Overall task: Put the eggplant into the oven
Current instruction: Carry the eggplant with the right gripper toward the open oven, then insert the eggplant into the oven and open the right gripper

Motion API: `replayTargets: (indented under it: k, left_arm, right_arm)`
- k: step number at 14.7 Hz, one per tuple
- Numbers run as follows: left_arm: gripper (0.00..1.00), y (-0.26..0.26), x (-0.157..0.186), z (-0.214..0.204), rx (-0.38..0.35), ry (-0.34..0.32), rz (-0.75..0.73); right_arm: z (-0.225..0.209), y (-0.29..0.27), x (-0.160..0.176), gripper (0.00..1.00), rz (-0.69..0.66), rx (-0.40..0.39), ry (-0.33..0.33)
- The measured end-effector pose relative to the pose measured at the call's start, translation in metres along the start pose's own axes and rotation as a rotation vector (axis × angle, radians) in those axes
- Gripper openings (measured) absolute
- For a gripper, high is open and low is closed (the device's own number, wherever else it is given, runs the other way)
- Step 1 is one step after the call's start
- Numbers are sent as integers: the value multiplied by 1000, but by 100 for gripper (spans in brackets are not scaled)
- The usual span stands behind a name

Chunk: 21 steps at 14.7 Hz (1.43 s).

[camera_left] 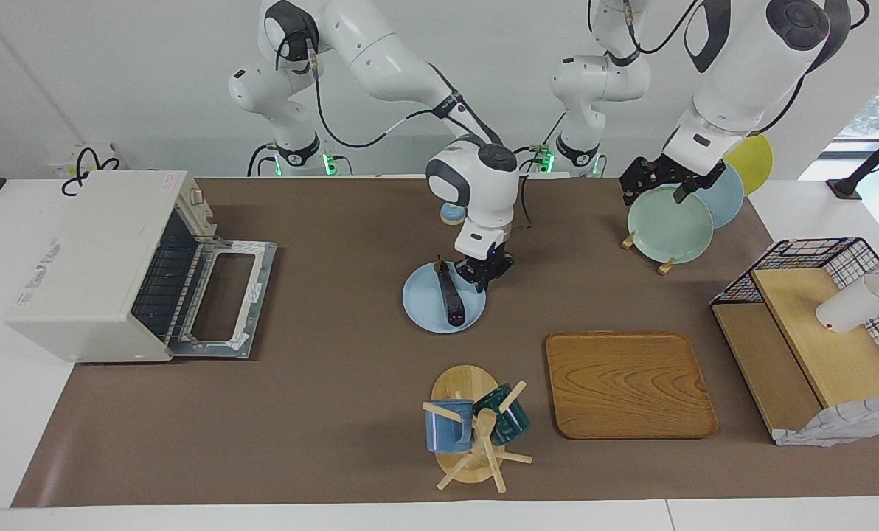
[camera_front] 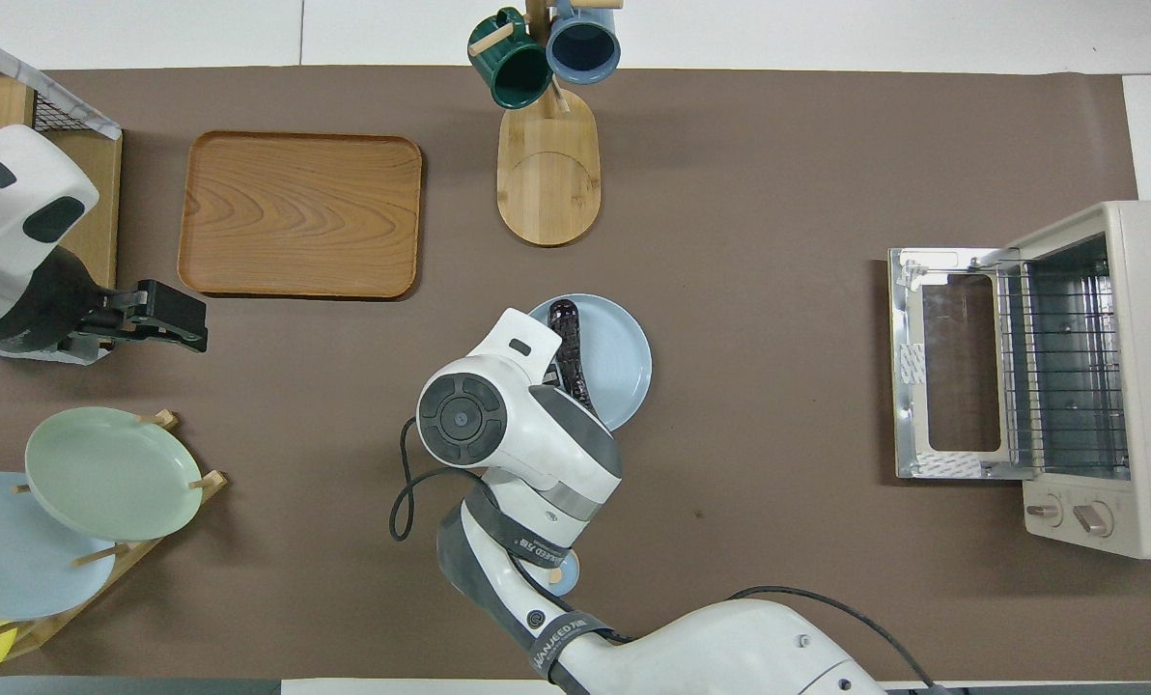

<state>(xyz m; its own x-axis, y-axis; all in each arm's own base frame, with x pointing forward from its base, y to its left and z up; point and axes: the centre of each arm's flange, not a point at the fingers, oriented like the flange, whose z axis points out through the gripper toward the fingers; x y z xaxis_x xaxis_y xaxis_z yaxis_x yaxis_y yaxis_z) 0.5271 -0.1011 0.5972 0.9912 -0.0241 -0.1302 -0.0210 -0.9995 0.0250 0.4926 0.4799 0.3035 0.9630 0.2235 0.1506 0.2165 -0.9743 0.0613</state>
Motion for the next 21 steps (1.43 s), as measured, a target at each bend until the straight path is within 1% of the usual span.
replayTargets:
  k: [3, 5, 7, 9, 11, 12, 14, 16, 18, 21]
  left_arm:
    - [100, 0, 0, 2, 0, -1, 13]
    - [100, 0, 1, 1, 0, 2, 15]
    - [100, 0, 1, 1, -1, 7, 16]
    - [100, 0, 1, 1, -1, 8, 16]
    - [100, 0, 1, 1, -1, 8, 16]
    - [100, 0, 2, 1, -1, 9, 16]
    - [100, 0, 2, 1, -2, 10, 16]
    - [100, 0, 2, 1, -2, 10, 16]
    - [100, -1, 2, 1, -2, 10, 15]
    - [100, -2, 2, 1, -2, 10, 13]
  right_arm:
    - [-25, 20, 12, 2, -17, -119, -39]
    - [-45, 49, 27, 2, -29, -188, -77]
    - [-65, 97, 41, 2, -24, -216, -111]
    - [-82, 163, 48, 2, -12, -223, -145]
    - [-95, 247, 36, 2, -19, -220, -195]
    - [-101, 286, 25, 2, -27, -214, -218]
    - [-109, 346, -1, 2, -42, -200, -255]
    - [-112, 392, -24, 2, -43, -186, -286]
    - [-107, 419, -42, 2, -44, -175, -311]
    - [-96, 452, -57, 2, -77, -166, -338]
